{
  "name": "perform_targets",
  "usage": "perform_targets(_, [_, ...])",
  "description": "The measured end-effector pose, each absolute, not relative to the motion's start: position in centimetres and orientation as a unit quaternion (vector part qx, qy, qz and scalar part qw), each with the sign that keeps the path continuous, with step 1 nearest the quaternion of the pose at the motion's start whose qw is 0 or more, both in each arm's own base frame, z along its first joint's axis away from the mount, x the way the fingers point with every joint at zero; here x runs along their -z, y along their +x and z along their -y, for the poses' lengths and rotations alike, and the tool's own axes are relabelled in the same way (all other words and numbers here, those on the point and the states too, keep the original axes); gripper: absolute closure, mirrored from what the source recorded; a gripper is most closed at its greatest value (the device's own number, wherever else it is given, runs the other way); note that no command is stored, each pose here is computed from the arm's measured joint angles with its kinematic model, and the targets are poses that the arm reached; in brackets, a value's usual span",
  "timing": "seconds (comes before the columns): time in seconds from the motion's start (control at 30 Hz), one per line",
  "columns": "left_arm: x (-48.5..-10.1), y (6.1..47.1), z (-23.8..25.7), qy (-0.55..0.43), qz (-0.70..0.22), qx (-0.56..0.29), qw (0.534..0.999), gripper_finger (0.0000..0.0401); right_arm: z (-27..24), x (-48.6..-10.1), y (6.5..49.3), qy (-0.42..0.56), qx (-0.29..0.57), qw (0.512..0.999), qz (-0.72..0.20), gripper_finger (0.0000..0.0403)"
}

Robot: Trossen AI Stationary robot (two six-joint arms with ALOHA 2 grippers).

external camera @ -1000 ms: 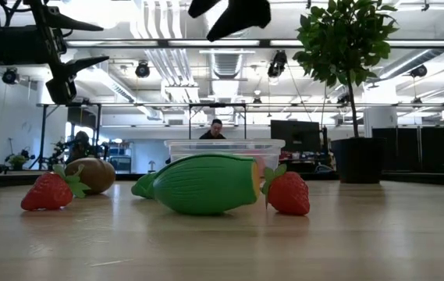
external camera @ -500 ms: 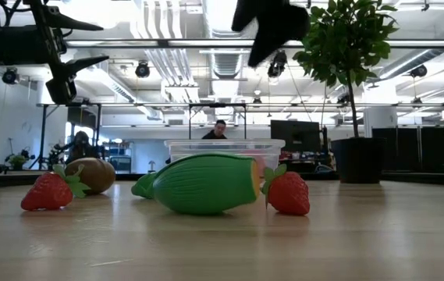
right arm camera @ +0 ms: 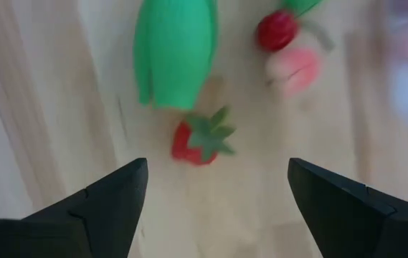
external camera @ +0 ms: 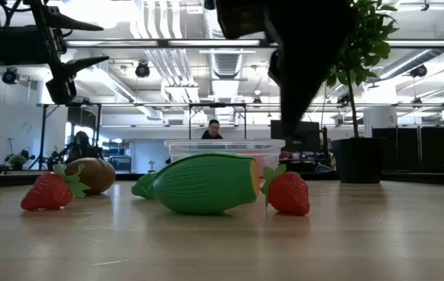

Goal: Pick and placing Produce into tupperware
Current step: Put the right red strawberry into the transparent bin

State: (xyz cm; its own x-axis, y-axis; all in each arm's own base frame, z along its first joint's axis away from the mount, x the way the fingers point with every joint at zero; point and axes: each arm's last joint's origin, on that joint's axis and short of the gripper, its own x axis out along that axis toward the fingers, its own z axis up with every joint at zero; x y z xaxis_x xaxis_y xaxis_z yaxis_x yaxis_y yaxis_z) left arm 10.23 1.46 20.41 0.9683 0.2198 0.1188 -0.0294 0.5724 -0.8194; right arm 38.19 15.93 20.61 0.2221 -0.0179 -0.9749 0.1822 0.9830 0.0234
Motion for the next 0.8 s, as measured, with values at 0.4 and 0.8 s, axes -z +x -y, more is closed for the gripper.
perform_targets(0.4, [-20.4, 10.2, -1.5, -0.457, 0.104, -0.071, 0.881, 0.0200, -18.6, -17.9, 37.6, 0.065, 0.147, 0.781, -0.604, 0.0076])
perform_targets(0.8, [-20.4, 10.2, -1.5, -0.457, 0.104, -0.071, 0.881, 0.0200, -19.0, -16.5, 38.4, 0.087, 0.166, 0.793, -0.580, 0.0076])
